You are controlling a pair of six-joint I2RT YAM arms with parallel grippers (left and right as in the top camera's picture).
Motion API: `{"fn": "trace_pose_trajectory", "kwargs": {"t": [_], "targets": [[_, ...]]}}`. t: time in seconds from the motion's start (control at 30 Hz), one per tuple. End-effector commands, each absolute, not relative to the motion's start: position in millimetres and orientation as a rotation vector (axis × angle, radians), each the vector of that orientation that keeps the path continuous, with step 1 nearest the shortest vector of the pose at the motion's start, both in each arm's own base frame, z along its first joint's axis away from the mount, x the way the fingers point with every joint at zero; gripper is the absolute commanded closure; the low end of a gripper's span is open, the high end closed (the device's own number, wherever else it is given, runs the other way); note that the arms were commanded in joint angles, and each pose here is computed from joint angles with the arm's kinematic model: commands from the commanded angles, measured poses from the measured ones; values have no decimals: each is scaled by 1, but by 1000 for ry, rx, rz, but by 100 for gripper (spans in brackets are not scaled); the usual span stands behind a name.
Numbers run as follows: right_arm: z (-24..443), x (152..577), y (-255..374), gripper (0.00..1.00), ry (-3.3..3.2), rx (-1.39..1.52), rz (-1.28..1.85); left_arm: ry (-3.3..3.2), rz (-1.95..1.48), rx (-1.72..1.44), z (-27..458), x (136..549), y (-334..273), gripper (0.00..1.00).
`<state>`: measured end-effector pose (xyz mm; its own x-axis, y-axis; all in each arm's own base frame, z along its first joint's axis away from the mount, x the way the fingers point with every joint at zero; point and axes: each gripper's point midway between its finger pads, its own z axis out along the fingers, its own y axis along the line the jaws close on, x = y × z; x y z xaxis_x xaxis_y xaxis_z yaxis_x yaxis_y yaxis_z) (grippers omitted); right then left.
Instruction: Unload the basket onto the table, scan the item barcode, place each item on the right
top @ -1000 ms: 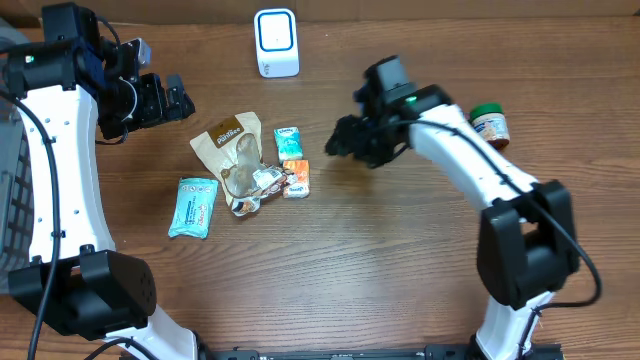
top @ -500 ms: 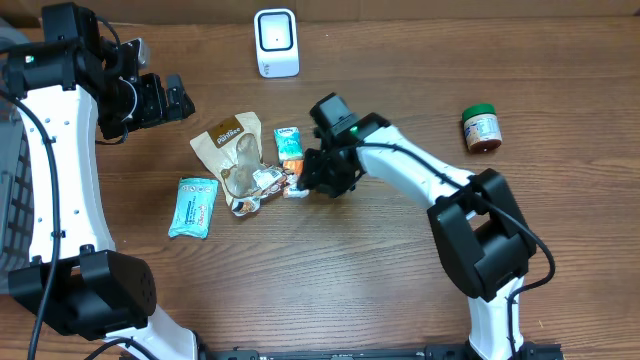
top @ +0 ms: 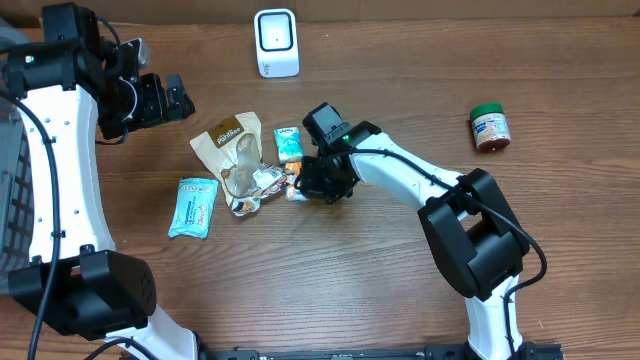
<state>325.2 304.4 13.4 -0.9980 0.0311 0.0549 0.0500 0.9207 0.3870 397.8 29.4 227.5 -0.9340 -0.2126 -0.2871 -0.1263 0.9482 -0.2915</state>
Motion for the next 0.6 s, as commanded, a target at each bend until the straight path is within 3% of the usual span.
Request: {"fn": "trace_pose_trajectory", "kwargs": {"t": [0.0,0.17,0.27,0.3,0.33,0.37,0.47,0.57], "targets": [[25,332,298,96,-3060,80,-591,2759,-377,-200,238,396,26,1],[54,334,281,96,-3046,512,-555,2759,-377,-200,238,396,26,0],[57,335,262,89,-3010,765,-470,2759,-377,-200,238,396,26,0],[55,339,251,75,-3026,769,-393,2759,-377,-200,238,396,26,1],[54,342,243,46,-3037,754,-348,2759,-377,-200,238,396,26,1],[53,345,237,35,-3047,736,-325,2759,-377,-200,238,396,26,0],[60,352,235,34,-3061,645,-392,2759,-377,-200,238,396,26,1],[72,346,257,46,-3003,621,-621,2759,-377,-200,238,396,26,0]]}}
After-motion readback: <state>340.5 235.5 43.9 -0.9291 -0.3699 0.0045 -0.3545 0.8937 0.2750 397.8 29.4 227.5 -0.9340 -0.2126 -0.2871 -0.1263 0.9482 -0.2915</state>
